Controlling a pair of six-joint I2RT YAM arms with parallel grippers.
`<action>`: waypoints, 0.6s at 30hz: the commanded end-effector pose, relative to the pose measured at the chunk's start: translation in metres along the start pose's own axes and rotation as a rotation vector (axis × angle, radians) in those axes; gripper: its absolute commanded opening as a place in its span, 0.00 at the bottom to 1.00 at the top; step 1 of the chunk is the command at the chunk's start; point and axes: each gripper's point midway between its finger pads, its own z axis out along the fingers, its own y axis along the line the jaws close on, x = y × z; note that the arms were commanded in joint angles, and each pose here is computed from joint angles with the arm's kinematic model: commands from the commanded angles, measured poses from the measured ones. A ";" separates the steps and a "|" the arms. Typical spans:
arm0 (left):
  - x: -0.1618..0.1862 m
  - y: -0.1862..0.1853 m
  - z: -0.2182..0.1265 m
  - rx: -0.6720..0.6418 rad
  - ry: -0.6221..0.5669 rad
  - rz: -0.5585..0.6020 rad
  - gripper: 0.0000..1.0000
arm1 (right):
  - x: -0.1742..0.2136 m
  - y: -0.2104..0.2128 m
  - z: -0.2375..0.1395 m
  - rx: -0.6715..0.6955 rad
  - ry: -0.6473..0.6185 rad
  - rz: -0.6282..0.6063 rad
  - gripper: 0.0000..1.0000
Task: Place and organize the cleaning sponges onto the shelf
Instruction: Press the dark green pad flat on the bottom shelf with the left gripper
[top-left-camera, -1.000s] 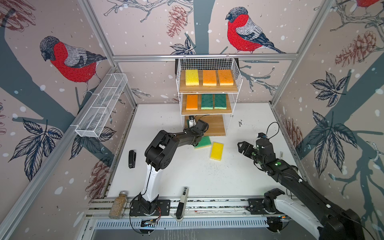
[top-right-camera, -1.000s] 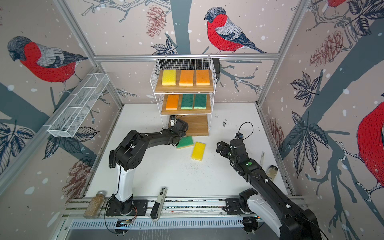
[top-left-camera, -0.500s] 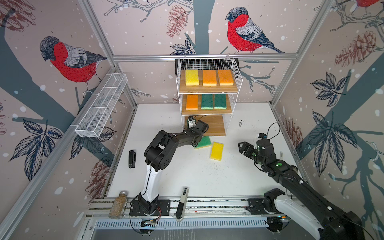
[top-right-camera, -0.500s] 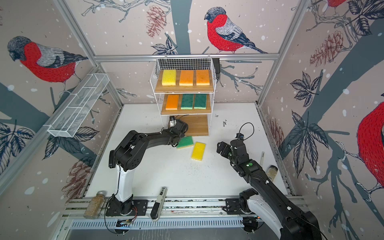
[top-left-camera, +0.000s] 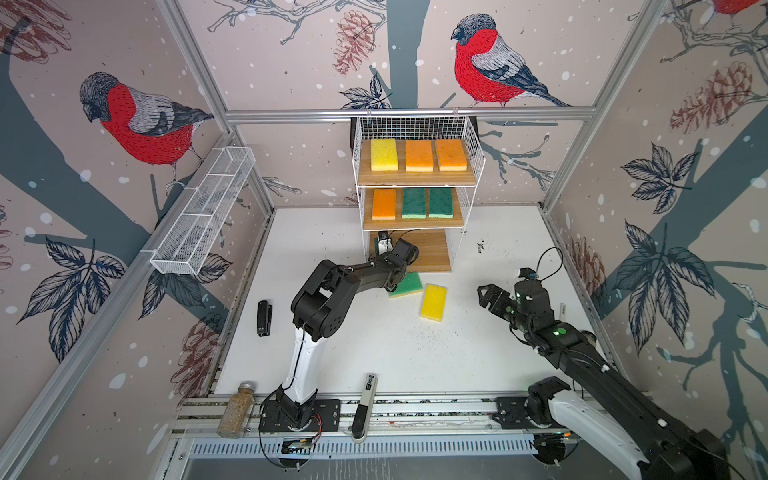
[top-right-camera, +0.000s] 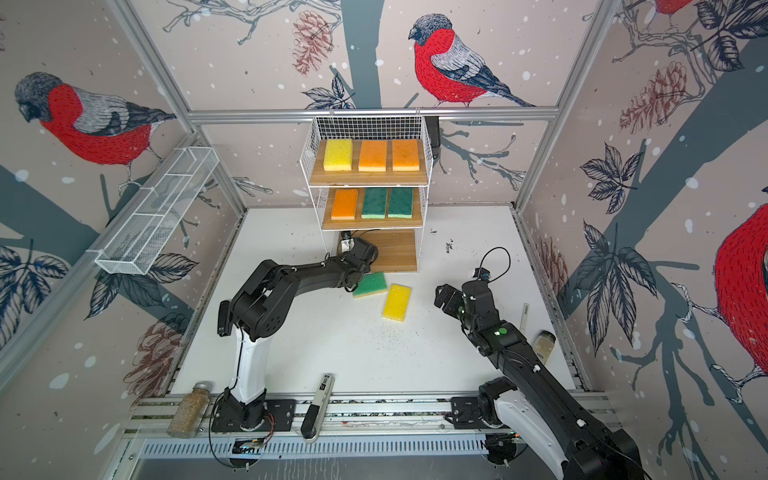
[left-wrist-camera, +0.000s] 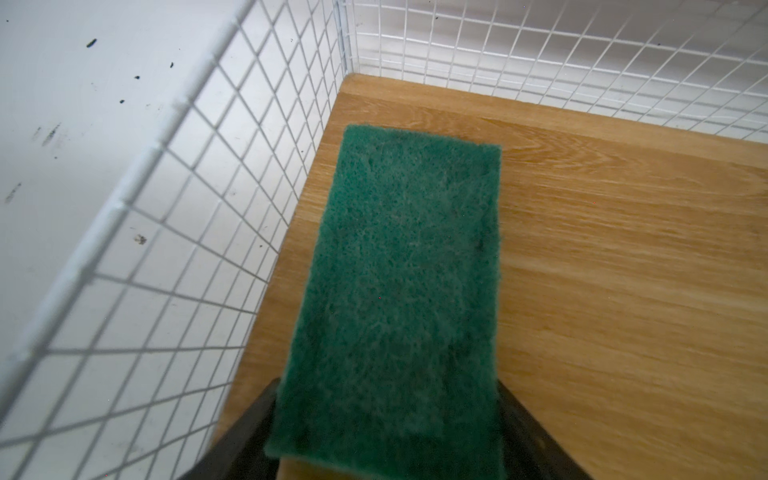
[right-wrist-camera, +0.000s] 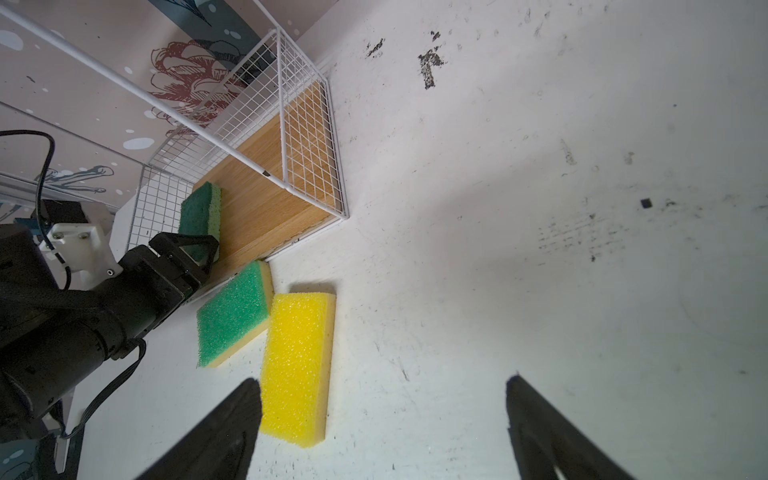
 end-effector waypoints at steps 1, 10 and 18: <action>-0.004 0.003 -0.001 -0.031 -0.019 0.037 0.72 | -0.002 0.000 0.000 0.001 -0.013 0.004 0.92; -0.001 0.007 0.000 -0.047 -0.010 0.062 0.74 | -0.002 -0.001 -0.001 -0.001 -0.014 0.005 0.92; 0.002 0.003 0.006 -0.045 0.014 0.108 0.72 | -0.003 0.000 -0.003 -0.003 -0.023 0.004 0.92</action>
